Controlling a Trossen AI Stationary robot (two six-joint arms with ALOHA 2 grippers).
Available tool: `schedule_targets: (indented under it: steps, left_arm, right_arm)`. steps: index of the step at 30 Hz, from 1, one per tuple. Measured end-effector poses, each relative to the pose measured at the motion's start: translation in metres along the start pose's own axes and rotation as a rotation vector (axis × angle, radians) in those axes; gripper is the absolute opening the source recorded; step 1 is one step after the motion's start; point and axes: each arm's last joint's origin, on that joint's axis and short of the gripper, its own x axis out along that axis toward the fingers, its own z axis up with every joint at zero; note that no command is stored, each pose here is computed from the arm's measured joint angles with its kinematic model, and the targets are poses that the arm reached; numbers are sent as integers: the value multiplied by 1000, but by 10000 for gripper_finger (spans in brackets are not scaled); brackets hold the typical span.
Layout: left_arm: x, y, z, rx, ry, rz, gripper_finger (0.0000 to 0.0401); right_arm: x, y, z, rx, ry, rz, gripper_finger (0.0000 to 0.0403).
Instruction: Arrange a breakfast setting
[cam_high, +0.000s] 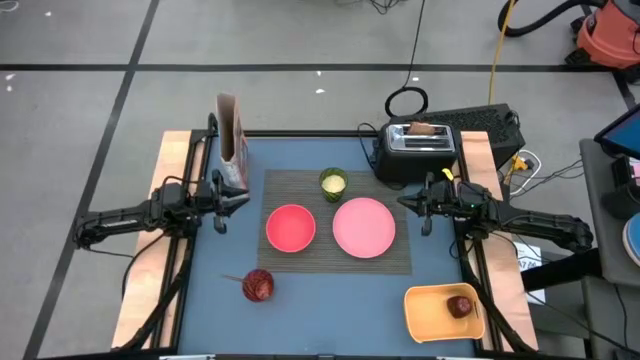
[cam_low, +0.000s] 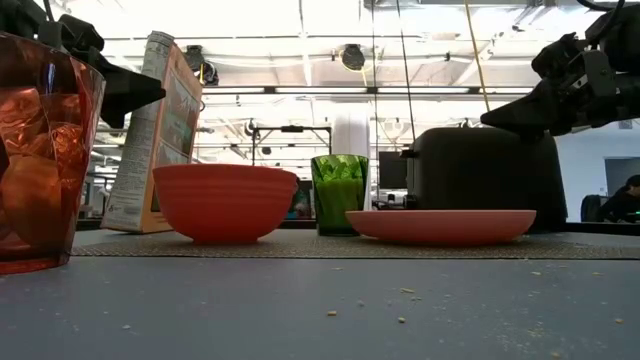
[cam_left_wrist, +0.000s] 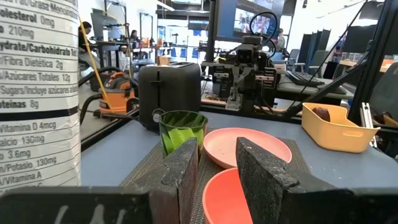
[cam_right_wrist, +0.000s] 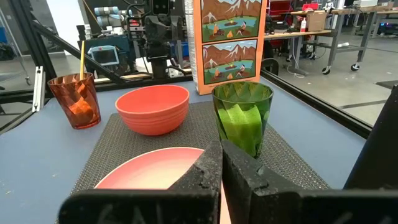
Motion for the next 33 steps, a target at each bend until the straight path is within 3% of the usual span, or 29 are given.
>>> schedule_targets:
  steps: [33]
  left_arm:
    - [0, 0, 2, -51, -19, -2, 118]
  right_arm:
    - [0, 0, 0, 0, 0, 0, 0]
